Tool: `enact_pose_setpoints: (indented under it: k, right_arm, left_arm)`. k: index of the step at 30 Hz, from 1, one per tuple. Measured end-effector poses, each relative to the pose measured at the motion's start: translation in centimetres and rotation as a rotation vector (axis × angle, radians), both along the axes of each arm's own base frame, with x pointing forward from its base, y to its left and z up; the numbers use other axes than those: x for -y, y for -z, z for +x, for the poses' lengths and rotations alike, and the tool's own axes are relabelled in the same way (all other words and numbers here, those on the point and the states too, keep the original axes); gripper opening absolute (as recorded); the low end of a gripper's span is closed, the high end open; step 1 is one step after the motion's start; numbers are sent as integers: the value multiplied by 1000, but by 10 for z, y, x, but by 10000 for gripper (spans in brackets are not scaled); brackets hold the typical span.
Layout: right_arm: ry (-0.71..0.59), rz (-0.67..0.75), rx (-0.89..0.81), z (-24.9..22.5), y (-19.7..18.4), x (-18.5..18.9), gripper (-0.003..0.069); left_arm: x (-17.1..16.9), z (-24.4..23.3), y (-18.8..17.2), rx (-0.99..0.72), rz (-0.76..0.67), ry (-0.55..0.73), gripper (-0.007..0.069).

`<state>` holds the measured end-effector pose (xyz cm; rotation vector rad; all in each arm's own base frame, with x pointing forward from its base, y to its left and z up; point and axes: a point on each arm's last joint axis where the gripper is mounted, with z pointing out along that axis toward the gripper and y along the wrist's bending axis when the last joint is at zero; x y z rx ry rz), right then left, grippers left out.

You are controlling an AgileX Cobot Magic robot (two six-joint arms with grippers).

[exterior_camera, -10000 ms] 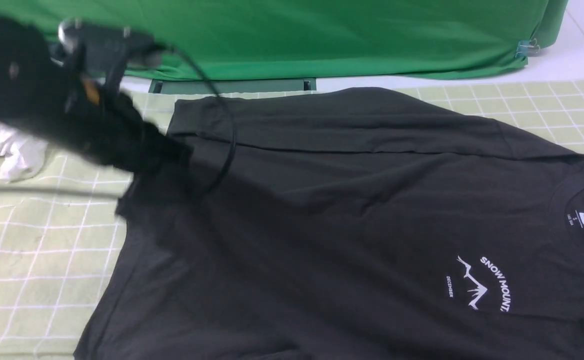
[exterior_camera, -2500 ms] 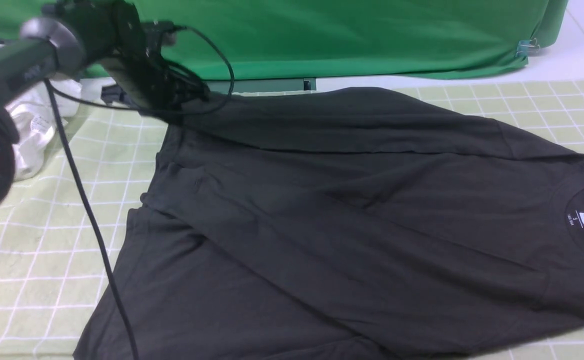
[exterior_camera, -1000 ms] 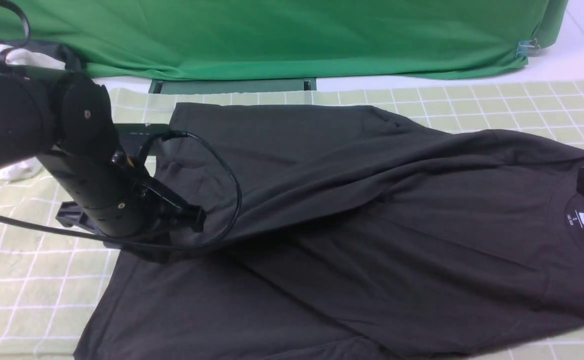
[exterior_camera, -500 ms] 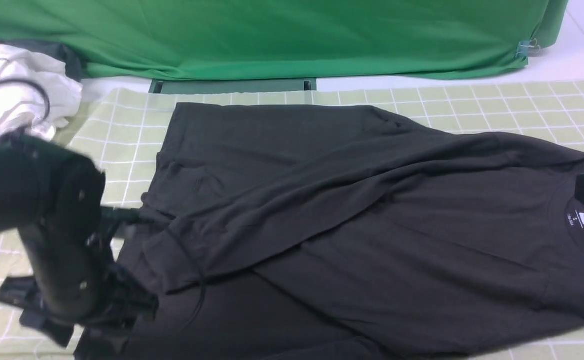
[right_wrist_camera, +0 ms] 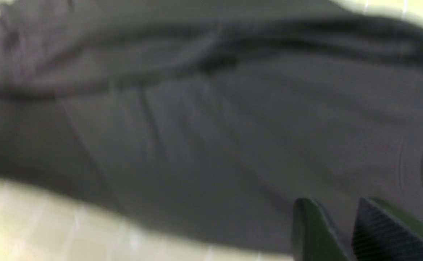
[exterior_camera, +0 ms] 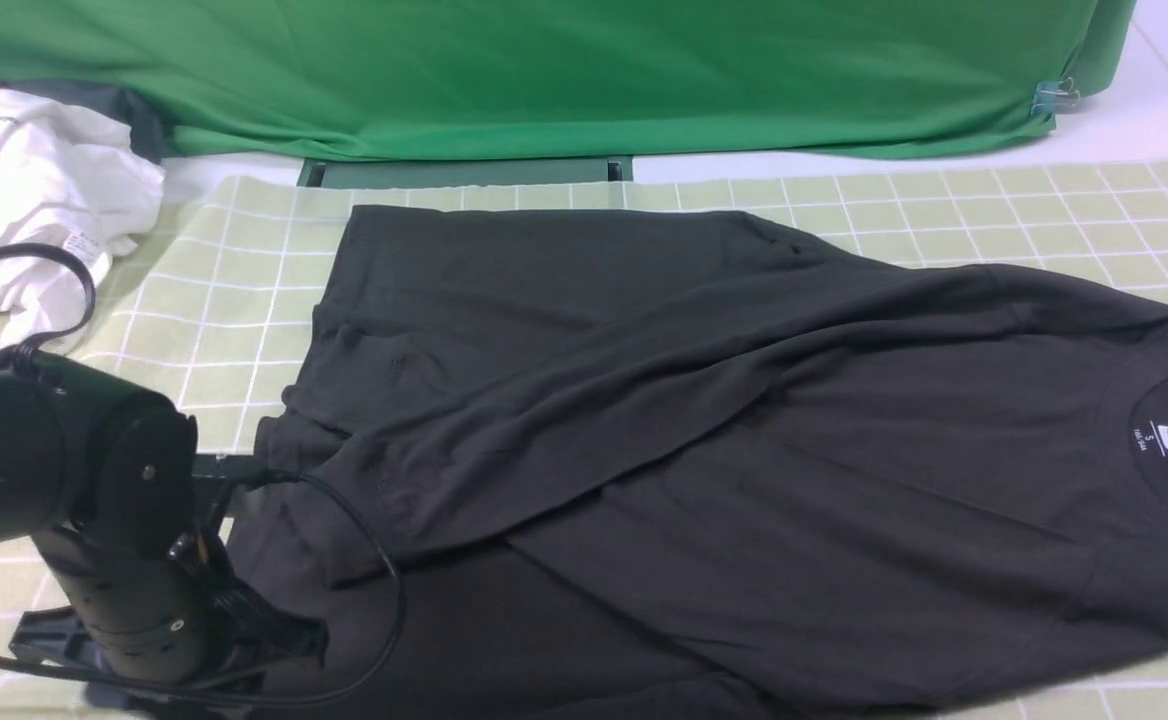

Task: Fold a long-sleeved shirt over a green coffee tablecloth.
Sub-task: 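Grasp the near edge of the shirt at its hem and shoulder corners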

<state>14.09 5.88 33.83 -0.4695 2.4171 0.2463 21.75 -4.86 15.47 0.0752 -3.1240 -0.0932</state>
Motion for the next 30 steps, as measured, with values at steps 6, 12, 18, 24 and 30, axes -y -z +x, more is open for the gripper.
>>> enact_pose_setpoints:
  k: [6,12,18,24,30]
  right_arm:
    - [-199,-120,-273,16,28,-16,141]
    - [-373,-198,-366,24,60,-47,153]
    - [-507,-322,-352,19,118,-82,409]
    - [-472,-445,-352,30,149,-80,503]
    - [-473,-459,-343,43,173,-90,473]
  left_arm:
    - [0,-3,-5,10,-6,17,24]
    - [-3,-15,-32,69,-28,13,23]
    - [-6,-28,-55,128,-46,8,23]
    - [-7,-33,-52,112,-42,8,23]
    - [-7,-35,-49,112,-46,6,23]
